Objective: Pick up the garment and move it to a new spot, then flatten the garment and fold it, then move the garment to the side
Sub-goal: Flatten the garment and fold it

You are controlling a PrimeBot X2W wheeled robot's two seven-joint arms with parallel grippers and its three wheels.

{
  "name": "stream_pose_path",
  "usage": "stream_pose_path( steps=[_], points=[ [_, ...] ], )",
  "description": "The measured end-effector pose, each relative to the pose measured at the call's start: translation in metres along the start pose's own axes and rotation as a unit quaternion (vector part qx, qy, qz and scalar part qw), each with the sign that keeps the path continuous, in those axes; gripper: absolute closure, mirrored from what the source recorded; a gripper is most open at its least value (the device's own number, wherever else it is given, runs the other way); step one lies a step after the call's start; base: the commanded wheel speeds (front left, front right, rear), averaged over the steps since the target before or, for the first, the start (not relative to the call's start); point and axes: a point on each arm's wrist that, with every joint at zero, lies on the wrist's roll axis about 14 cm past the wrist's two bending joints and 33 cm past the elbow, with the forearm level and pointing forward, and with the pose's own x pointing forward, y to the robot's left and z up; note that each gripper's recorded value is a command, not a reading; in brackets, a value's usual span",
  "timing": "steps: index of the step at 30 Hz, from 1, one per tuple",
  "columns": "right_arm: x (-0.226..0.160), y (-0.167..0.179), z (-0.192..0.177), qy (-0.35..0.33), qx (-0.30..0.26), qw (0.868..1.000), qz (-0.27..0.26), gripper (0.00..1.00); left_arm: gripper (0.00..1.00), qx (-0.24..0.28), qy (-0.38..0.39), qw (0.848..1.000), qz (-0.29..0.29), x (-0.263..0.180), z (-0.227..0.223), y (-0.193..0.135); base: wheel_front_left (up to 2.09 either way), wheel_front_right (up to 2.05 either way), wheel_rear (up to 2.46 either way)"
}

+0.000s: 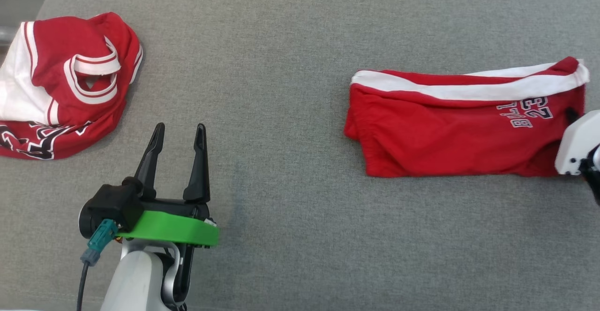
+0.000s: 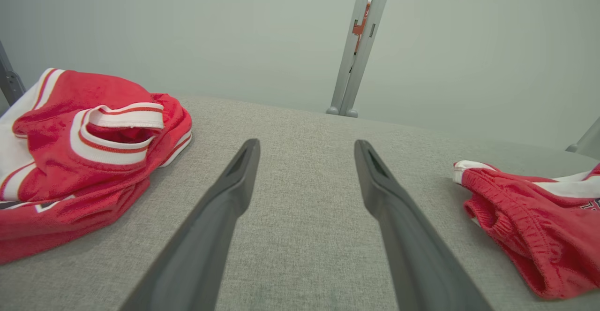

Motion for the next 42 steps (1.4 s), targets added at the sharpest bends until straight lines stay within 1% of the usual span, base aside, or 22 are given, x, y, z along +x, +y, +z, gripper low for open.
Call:
stream_pose_path(
  steps=[3,6,8,10,12,16,20,23,28,31,34,36,39,42],
  points=[
    [-0.013,-0.041,0.009,-0.014,-0.017,0.999,-0.049,1.00,0.00,-0.003,-0.001,1.000,-0.011,0.003,0.000,-0.007,0.00,0.00,0.00],
    [-0.027,-0.071,0.015,-0.021,-0.035,0.995,-0.087,1.00,0.00,-0.005,-0.002,1.000,-0.020,0.004,0.000,-0.014,0.00,0.00,0.00],
    [-0.035,-0.079,0.024,-0.032,-0.042,0.994,-0.099,1.00,0.00,-0.006,-0.003,1.000,-0.024,0.005,0.001,-0.016,0.00,0.00,0.00],
    [-0.040,-0.075,0.034,-0.047,-0.043,0.993,-0.098,1.00,0.00,-0.007,-0.004,1.000,-0.026,0.005,0.002,-0.018,0.00,0.00,0.00],
    [-0.043,-0.059,0.042,-0.061,-0.044,0.994,-0.083,1.00,0.00,-0.007,-0.006,1.000,-0.028,0.006,0.003,-0.020,0.00,0.00,0.00],
    [-0.047,-0.007,0.057,-0.083,-0.058,0.994,-0.029,1.00,0.00,-0.009,-0.008,0.999,-0.030,0.005,0.005,-0.022,0.00,0.00,0.00],
    [-0.052,0.046,0.070,-0.103,-0.064,0.992,0.031,1.00,0.00,-0.009,-0.012,0.999,-0.034,0.005,0.008,-0.024,0.00,0.00,0.00],
    [-0.052,0.083,0.073,-0.104,-0.068,0.990,0.070,1.00,0.00,-0.009,-0.013,0.999,-0.038,0.003,0.009,-0.027,0.00,0.00,0.00],
    [-0.047,0.130,0.070,-0.095,-0.076,0.986,0.116,1.00,0.00,-0.011,-0.015,0.999,-0.033,-0.001,0.011,-0.023,0.00,0.00,0.00],
    [-0.042,0.156,0.062,-0.080,-0.081,0.983,0.141,1.00,0.00,-0.012,-0.016,0.999,-0.025,-0.004,0.013,-0.018,0.00,0.00,0.00],
    [-0.038,0.173,0.054,-0.065,-0.084,0.982,0.158,1.00,0.00,-0.010,-0.015,1.000,-0.018,-0.007,0.013,-0.013,0.00,0.00,0.00],
    [-0.034,0.179,0.048,-0.052,-0.086,0.982,0.162,0.00,0.00,-0.010,-0.015,1.000,-0.013,-0.009,0.014,-0.010,0.00,0.00,0.00],
    [-0.033,0.194,0.048,-0.056,-0.074,0.979,0.182,0.00,0.00,-0.009,-0.015,1.000,-0.008,-0.011,0.014,-0.006,0.00,0.00,0.00],
    [-0.041,0.214,0.066,-0.088,-0.020,0.971,0.221,0.00,0.00,-0.009,-0.016,1.000,-0.004,-0.012,0.015,-0.004,0.00,0.00,0.00]
  ],
)
